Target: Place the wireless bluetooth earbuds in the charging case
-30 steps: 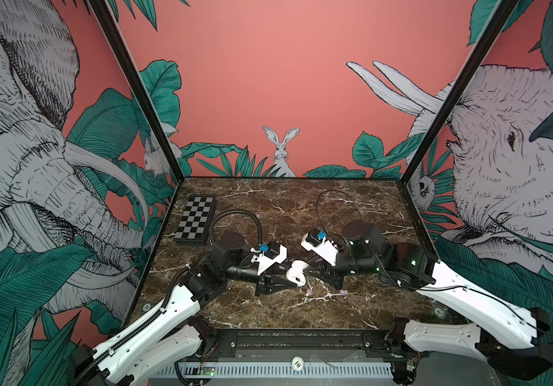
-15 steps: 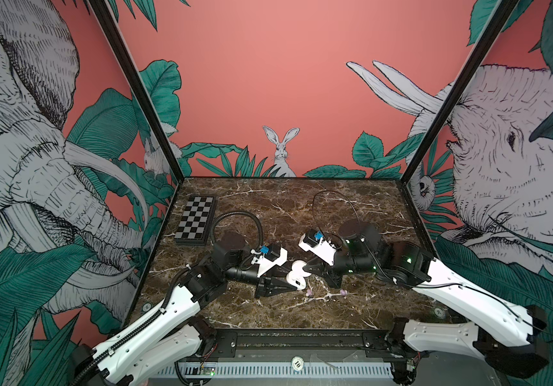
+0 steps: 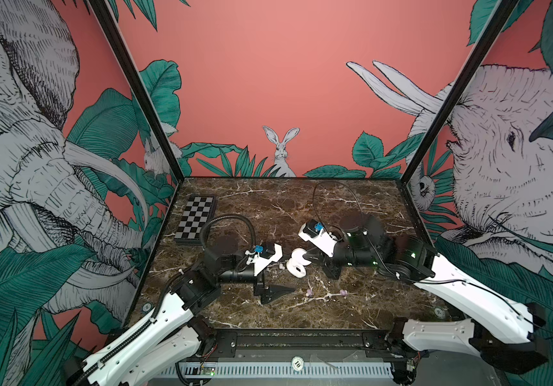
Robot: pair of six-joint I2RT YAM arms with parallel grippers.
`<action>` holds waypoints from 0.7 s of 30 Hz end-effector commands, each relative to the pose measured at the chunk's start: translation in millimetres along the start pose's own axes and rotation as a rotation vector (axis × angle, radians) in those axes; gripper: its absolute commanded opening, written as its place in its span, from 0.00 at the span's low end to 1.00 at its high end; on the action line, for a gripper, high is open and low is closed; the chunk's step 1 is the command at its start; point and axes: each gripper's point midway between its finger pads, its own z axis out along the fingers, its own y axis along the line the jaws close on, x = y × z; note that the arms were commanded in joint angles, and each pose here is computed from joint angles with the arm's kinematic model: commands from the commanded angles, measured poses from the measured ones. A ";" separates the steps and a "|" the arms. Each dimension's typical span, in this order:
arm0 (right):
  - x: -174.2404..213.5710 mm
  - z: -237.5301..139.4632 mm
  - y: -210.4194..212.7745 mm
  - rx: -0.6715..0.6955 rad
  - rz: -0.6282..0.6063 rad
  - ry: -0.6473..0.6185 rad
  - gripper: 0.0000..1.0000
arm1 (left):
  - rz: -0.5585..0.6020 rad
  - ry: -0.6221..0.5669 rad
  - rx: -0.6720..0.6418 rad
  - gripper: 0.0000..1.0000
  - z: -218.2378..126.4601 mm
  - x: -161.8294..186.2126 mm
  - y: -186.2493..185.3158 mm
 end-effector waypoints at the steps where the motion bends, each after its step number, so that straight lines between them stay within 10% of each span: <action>1: -13.1 6.7 -26.5 0.137 -0.082 -0.001 0.00 | -0.010 -0.016 -0.184 0.99 -15.1 0.1 20.5; 11: -16.1 63.6 -94.1 0.314 -0.278 0.001 0.00 | -0.110 -0.049 -0.951 0.99 -98.1 8.0 116.4; 21: 21.6 148.4 -153.1 0.334 -0.403 0.234 0.00 | -0.038 -0.045 -1.332 0.99 -162.2 18.0 137.7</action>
